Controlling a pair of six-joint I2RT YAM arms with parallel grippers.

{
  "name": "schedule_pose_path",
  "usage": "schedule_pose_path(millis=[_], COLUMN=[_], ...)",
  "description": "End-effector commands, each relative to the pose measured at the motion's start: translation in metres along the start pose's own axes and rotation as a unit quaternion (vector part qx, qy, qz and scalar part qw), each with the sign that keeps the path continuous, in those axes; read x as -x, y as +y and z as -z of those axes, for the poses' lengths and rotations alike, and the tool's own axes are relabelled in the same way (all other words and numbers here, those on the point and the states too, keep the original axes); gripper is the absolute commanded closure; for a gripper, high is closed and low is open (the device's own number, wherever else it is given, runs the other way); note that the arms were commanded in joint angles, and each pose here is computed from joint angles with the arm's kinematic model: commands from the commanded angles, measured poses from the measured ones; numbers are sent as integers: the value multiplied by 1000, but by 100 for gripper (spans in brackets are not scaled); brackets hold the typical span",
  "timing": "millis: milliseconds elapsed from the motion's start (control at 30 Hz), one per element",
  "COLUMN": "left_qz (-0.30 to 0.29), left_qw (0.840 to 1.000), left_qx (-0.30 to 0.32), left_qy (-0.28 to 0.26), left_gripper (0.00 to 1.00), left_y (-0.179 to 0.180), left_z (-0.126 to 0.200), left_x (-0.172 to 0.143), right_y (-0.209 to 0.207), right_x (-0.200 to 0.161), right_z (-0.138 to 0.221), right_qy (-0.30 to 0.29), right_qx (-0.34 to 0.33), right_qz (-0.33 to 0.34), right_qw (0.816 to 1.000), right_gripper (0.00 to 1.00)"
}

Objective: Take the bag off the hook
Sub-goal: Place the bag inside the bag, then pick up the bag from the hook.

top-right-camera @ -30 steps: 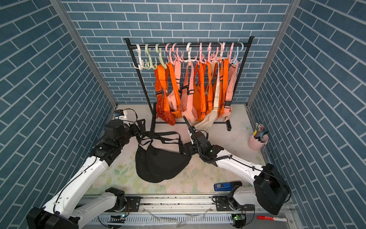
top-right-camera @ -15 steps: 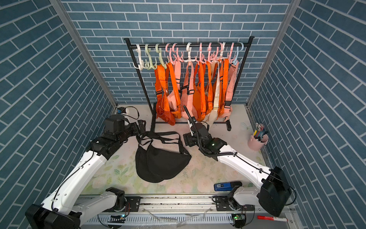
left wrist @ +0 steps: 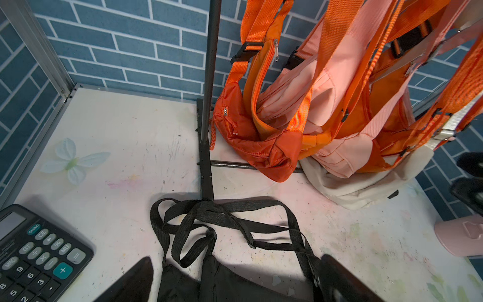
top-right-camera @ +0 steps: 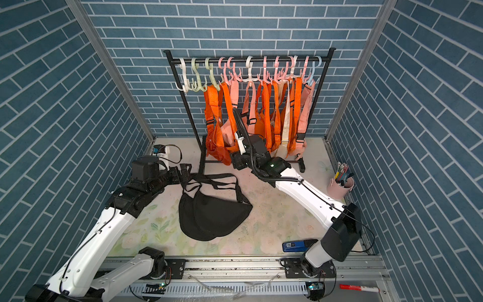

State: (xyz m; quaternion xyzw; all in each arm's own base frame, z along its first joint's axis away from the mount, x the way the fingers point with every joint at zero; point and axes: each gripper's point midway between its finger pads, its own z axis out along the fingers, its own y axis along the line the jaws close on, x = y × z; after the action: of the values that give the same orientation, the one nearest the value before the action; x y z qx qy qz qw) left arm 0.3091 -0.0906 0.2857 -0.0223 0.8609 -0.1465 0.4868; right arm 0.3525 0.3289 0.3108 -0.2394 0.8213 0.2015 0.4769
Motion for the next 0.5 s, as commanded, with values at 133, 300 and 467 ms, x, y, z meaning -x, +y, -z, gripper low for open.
schedule_pose_path(millis=[133,300,467], left_qz=[-16,-15,-15], left_qw=[1000,999,999], left_qx=[-19,-31,-31], left_qy=[7,6,11], left_gripper=[1,1,1], left_y=[-5,-10,-10], left_z=[2,3,4], left_x=[-7,-7,-8], right_y=[11,17,19], right_x=[35,56,71], right_z=[-29,-50,-71], right_qy=[0,-9,-16], right_qx=[45,64,65], right_qz=[5,8,9], right_qw=[999,998,998], right_gripper=[35,43,44])
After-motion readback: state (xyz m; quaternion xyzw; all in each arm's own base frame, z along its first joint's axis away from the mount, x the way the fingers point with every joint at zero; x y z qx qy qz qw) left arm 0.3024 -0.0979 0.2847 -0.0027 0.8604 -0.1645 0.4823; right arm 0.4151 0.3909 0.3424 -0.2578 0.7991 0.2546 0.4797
